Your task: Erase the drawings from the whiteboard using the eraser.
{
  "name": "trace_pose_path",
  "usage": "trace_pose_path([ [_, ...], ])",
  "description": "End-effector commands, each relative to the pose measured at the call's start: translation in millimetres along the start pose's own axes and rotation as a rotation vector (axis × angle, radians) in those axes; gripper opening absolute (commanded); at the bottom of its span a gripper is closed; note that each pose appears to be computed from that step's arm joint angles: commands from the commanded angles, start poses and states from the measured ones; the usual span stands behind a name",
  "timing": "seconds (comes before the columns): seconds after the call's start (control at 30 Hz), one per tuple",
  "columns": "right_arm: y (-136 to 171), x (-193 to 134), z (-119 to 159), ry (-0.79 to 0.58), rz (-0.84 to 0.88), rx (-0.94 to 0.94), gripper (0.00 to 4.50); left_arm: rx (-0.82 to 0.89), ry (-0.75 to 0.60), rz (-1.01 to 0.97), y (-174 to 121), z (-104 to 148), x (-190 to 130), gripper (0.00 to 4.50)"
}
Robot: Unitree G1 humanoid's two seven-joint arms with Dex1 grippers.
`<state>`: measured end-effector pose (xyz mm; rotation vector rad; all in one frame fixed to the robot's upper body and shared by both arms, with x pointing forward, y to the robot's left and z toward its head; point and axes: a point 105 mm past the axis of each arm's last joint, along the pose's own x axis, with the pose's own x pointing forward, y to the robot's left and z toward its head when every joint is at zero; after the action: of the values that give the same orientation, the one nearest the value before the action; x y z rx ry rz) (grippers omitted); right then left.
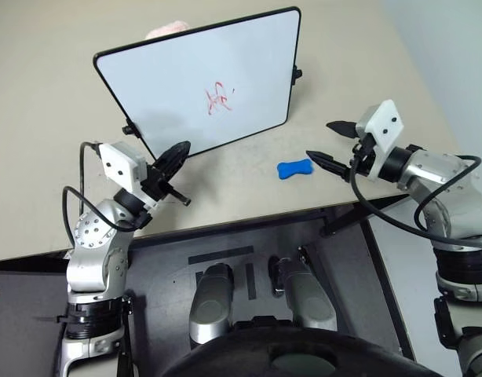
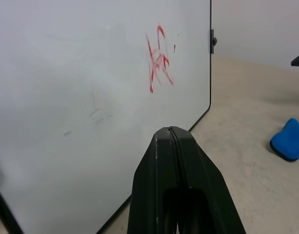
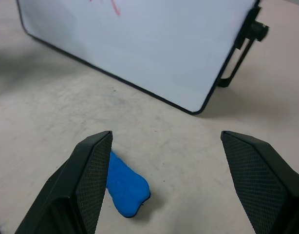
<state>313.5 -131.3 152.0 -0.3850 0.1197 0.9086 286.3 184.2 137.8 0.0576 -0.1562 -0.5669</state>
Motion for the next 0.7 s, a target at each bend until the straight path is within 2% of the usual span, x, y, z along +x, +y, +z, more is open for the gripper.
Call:
trace_pose_path([
  [0.03,10.4,3.5,17.0,-0.017,0.087,-0.094,3.78,0.037,-0.062,0.004,2.4,15.6,2.6,0.00],
  [0.1,16.2,8.8,14.0,0.024,0.150,-0.104,3.78,0.037,-0.056,0.007,3.3,13.0,4.3,0.00],
  [0.23,22.7,20.5,6.7,0.086,0.216,-0.159,4.47,0.033,-0.045,0.005,2.6,8.1,6.8,0.00],
  [0.43,23.0,32.5,-12.8,0.185,0.286,-0.259,4.47,0.021,-0.043,-0.002,-0.5,4.2,10.7,0.00],
  [0.7,11.1,29.0,-20.1,0.219,0.310,-0.287,4.47,0.013,-0.040,0.007,-2.9,1.1,9.5,0.00],
])
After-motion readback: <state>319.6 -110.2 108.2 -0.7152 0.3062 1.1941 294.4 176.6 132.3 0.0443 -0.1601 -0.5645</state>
